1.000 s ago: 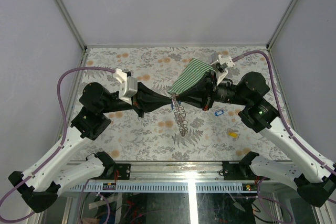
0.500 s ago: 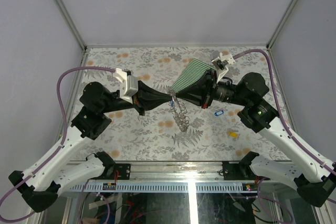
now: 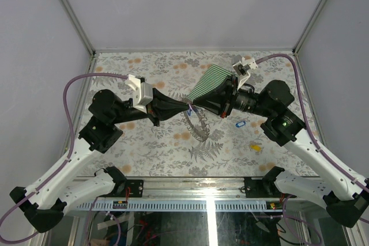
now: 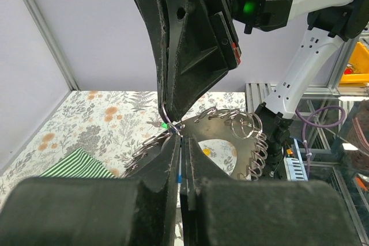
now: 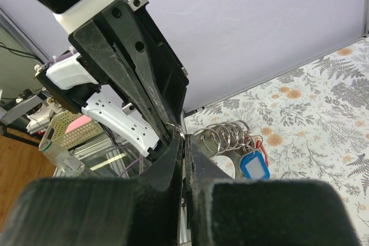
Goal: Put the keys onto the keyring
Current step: Insert the key onto the keyring.
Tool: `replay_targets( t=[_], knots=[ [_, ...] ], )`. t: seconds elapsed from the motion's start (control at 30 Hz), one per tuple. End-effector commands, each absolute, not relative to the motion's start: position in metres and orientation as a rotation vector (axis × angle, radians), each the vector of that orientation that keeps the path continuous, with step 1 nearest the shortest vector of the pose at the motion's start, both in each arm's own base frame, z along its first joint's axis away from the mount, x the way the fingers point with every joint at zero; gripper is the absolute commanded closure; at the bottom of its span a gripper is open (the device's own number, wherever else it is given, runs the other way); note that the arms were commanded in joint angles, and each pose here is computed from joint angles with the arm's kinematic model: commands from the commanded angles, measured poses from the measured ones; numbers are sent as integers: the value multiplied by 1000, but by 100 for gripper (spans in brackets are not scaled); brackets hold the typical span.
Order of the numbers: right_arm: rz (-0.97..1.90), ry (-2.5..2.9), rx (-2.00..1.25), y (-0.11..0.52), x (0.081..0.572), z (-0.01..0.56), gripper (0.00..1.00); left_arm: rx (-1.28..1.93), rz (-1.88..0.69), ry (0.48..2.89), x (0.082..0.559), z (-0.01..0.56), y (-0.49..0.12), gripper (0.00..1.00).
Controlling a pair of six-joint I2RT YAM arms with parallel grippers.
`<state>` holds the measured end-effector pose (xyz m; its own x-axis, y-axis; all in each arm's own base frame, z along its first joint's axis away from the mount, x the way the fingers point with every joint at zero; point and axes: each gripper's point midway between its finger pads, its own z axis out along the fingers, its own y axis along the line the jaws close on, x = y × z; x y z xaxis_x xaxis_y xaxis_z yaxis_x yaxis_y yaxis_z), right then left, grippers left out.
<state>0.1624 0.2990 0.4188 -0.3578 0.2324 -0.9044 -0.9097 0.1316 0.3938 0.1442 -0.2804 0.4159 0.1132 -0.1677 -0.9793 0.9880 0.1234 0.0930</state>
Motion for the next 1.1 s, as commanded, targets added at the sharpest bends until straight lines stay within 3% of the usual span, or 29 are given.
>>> replay_targets(
  t=[0.0,0.37,0.83,1.07],
  knots=[
    [1326,1289,-570,284,183,454,100,1102,-1167,985,125,428,-281,100],
    [1331,1264,-562,281,180,458,100,1101,-1170,988,124,427,-280,100],
    [1406,855,-992,273,97,485,100,940,-1169,906,125,455,-268,100],
    [1463,870,-1015,278,96,484,100,953,-1219,870,117,461,-270,100]
  ],
)
